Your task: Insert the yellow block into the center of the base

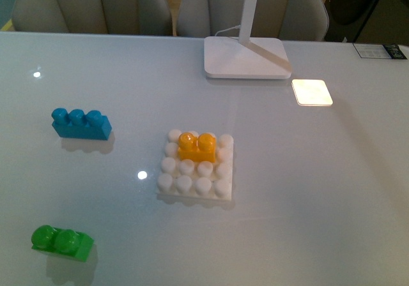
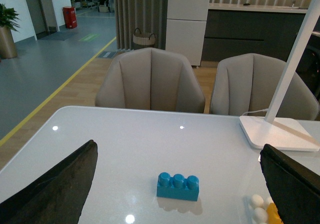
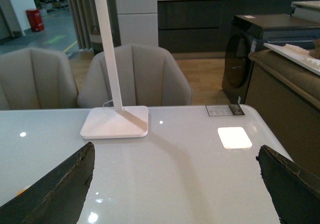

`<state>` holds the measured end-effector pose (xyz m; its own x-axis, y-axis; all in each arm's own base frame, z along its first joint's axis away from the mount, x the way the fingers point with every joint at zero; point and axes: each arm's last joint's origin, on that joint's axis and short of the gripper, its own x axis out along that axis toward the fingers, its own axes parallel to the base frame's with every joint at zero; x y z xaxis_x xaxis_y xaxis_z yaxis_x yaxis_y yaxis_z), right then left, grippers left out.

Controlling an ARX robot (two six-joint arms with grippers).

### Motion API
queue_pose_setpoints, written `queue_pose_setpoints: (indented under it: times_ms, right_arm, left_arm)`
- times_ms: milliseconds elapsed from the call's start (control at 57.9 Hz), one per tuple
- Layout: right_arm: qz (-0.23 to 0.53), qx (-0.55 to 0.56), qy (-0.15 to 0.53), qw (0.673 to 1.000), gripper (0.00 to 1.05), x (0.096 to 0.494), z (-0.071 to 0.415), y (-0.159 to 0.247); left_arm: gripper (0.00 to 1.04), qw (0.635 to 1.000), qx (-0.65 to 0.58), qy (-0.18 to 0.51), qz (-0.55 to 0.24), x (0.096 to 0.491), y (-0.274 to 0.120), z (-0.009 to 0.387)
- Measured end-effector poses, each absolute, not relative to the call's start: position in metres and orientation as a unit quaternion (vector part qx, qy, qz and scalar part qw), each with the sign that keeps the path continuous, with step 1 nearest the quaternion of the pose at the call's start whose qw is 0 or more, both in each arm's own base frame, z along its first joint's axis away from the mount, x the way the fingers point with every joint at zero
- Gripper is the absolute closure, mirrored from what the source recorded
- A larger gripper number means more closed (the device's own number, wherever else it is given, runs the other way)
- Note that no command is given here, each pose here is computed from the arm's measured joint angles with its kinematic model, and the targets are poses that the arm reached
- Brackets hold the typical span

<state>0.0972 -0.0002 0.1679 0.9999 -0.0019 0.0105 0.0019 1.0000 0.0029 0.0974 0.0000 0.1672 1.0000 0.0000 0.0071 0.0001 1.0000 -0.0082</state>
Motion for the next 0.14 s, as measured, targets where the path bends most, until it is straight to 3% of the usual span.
queue_pose_setpoints:
  times_ms: [138]
  right_arm:
    - [-0.001,0.001,-0.005,1.000,0.09,0.0972,0.1679,-0.0002]
  left_arm:
    - [0.07,1.000,-0.004,-0.004,0.000,0.0974,0.0000,0.1672]
